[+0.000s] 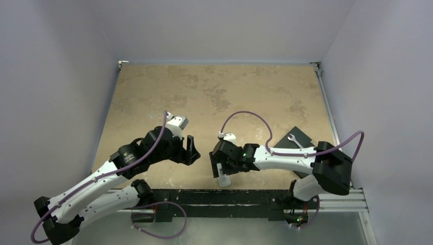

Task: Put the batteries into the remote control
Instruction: Turn over the remote control at the center of the board.

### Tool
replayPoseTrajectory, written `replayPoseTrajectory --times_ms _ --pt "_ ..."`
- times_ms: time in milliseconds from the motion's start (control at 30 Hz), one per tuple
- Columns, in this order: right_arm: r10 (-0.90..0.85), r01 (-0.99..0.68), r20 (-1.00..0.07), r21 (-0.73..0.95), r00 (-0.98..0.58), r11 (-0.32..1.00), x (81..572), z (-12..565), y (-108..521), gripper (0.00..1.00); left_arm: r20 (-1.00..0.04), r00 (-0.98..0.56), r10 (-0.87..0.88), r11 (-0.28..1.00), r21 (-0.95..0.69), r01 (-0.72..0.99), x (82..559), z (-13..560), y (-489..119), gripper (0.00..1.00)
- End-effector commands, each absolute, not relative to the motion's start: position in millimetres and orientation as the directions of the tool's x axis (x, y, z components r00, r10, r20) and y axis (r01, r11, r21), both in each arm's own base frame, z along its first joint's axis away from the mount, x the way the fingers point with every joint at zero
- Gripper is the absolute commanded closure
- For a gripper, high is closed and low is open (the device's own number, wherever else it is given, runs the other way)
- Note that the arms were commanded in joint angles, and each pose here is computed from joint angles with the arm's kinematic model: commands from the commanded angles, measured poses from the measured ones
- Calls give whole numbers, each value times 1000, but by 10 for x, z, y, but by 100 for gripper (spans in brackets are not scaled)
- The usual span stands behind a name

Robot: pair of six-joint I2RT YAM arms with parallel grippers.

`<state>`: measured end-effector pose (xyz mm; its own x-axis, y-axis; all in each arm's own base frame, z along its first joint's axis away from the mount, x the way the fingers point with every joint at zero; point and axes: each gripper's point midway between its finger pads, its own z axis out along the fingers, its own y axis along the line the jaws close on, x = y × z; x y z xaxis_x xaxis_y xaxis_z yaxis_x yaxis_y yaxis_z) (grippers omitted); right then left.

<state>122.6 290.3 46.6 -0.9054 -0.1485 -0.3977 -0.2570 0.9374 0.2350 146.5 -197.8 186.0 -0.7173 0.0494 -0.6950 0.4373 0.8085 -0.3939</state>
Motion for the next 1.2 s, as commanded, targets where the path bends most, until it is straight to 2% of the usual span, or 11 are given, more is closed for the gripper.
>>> replayPoseTrajectory --times_ms 0,600,933,1100,1167 --pt "-127 -251 -425 249 -896 935 1276 440 2966 1 -707 -707 33 808 -398 435 1497 1916 -2001 28" --pt "-195 -265 -409 121 -892 957 1176 227 3068 25 -709 -704 31 806 -398 437 1496 1927 -1999 28" --pt "-237 -269 -393 27 -888 963 1084 93 3023 30 -710 -704 29 805 -401 437 1494 1935 -1998 28" --pt "-251 -268 -380 -7 -890 963 1033 22 2983 40 -708 -705 29 806 -400 435 1494 1926 -1998 28" --pt "-248 -263 -378 -12 -892 965 1022 12 2960 48 -708 -705 31 807 -399 436 1495 1924 -1999 28"
